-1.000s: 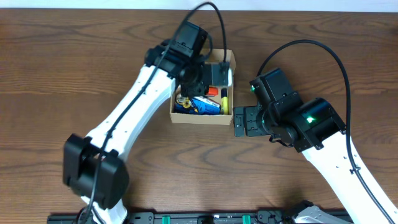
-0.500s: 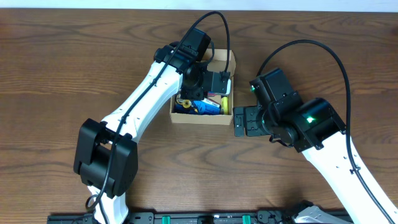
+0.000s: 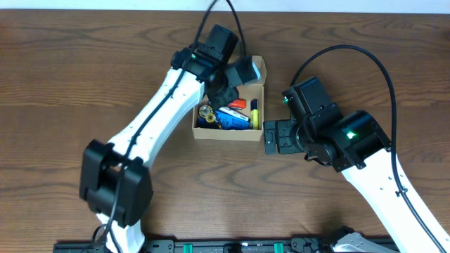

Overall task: Pack container
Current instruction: 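Carry the blue-capped marker into the box and release it, then raise both grippers to the box's far flaps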

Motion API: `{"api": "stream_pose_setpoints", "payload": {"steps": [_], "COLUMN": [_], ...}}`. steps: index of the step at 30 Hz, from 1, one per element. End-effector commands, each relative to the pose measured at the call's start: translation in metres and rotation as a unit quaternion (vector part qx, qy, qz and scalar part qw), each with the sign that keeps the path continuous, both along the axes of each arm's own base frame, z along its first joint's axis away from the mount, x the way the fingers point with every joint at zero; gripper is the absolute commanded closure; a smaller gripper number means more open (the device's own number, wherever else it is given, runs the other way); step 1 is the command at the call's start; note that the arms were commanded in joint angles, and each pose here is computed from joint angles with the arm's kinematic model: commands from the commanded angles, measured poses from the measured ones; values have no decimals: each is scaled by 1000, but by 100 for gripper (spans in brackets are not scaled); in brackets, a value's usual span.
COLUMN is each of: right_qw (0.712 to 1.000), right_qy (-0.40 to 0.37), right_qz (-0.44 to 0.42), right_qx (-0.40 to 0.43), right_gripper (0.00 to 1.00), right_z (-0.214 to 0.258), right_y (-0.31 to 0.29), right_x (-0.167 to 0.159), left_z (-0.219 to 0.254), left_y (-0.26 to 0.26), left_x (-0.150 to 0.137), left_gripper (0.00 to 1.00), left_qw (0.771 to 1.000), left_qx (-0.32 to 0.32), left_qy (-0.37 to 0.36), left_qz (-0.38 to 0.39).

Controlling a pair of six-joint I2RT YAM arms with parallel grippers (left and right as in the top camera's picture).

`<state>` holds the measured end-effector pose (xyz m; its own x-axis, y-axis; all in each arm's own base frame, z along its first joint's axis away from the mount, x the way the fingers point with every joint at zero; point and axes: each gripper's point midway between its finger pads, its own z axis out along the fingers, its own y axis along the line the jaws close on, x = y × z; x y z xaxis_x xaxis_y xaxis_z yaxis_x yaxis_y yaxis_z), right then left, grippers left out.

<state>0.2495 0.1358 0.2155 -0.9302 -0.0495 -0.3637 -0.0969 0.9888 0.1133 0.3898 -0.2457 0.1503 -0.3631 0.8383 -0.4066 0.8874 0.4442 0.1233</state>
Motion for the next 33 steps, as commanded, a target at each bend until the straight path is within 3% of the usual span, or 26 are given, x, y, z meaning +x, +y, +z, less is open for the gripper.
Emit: {"api": "stream_pose_setpoints", "payload": {"steps": [1,3,9,15,19,24,26,29,31,33], "right_qw": [1000,1000,1000,999,999,999,997,993,989,985], "right_qy": [-8,-8,-15,-37,-35,-46,-68,-106,-131,-142], "right_qz": [6,6,6,3,0,0,-10,-43,-62,-94], "right_qx": [0,0,5,12,20,26,26,21,4,-10], "right_gripper": [1,1,1,1,1,1,27,61,93,99], "right_z": [4,4,6,11,11,14,17,19,17,10], "right_y": [0,0,2,6,8,11,11,9,4,-3], "right_x": [0,0,3,13,13,17,28,52,70,87], "left_z": [78,102,138,128,112,95,88,68,51,31], "left_y": [16,28,86,128,145,148,150,152,153,153], "left_x": [6,5,17,30,38,43,47,58,65,72], "left_gripper": [84,94,94,94,94,94,94,94,94,94], "left_qw": [989,981,928,867,851,852,850,826,803,786], "left_qx": [-67,-97,-182,-272,-284,-271,-264,-266,-267,-264], "left_qy": [-48,-59,-44,62,96,109,112,135,160,183], "left_qz": [119,160,323,412,430,435,442,478,508,528]}}
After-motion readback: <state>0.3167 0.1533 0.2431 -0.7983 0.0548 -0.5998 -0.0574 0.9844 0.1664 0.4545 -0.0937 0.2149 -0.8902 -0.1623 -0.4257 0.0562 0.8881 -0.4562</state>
